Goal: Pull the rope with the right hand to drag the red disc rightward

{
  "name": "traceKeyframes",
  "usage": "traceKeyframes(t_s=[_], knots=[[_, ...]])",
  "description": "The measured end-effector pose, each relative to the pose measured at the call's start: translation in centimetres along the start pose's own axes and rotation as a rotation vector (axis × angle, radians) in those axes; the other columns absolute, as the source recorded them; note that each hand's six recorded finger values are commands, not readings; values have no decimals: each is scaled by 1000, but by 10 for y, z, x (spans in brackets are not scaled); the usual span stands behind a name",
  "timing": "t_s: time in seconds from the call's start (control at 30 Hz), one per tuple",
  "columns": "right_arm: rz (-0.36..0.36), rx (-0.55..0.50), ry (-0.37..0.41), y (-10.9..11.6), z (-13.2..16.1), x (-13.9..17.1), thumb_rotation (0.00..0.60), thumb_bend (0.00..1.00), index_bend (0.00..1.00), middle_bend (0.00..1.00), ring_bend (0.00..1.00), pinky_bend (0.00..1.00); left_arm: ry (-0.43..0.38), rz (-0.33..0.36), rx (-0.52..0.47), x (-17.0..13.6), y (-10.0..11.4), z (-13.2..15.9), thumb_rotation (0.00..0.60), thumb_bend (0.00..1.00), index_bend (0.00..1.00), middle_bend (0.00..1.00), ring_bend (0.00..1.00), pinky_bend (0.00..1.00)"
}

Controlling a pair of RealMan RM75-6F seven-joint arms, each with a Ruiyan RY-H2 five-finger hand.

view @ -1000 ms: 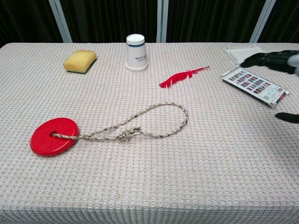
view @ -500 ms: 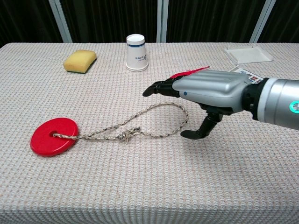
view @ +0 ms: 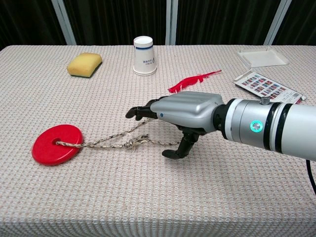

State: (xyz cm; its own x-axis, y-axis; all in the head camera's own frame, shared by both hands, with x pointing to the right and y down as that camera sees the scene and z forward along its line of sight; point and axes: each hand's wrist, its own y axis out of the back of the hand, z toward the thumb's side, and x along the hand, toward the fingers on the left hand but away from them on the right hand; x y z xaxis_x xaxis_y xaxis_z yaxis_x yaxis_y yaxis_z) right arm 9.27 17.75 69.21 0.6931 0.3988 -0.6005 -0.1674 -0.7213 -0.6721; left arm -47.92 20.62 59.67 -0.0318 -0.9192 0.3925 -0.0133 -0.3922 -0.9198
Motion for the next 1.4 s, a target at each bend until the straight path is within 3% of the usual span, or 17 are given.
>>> traceKeyframes(t_s=[0.4, 0.93, 1.4], knots=[[9, -16, 11, -13, 8, -3, 600, 299, 0, 243, 0, 0, 12, 4, -3, -2, 1, -5, 600, 1, 199, 217, 105, 145], [0, -16, 25, -18, 10, -7, 600, 344, 0, 507, 23, 0, 22, -7, -13, -2, -5, -10, 600, 1, 198, 218, 105, 145], [-21, -18, 14, -14, 6, -3, 600, 350, 0, 599, 69, 0, 29, -15, -12, -4, -8, -12, 600, 1, 200, 217, 105, 145]])
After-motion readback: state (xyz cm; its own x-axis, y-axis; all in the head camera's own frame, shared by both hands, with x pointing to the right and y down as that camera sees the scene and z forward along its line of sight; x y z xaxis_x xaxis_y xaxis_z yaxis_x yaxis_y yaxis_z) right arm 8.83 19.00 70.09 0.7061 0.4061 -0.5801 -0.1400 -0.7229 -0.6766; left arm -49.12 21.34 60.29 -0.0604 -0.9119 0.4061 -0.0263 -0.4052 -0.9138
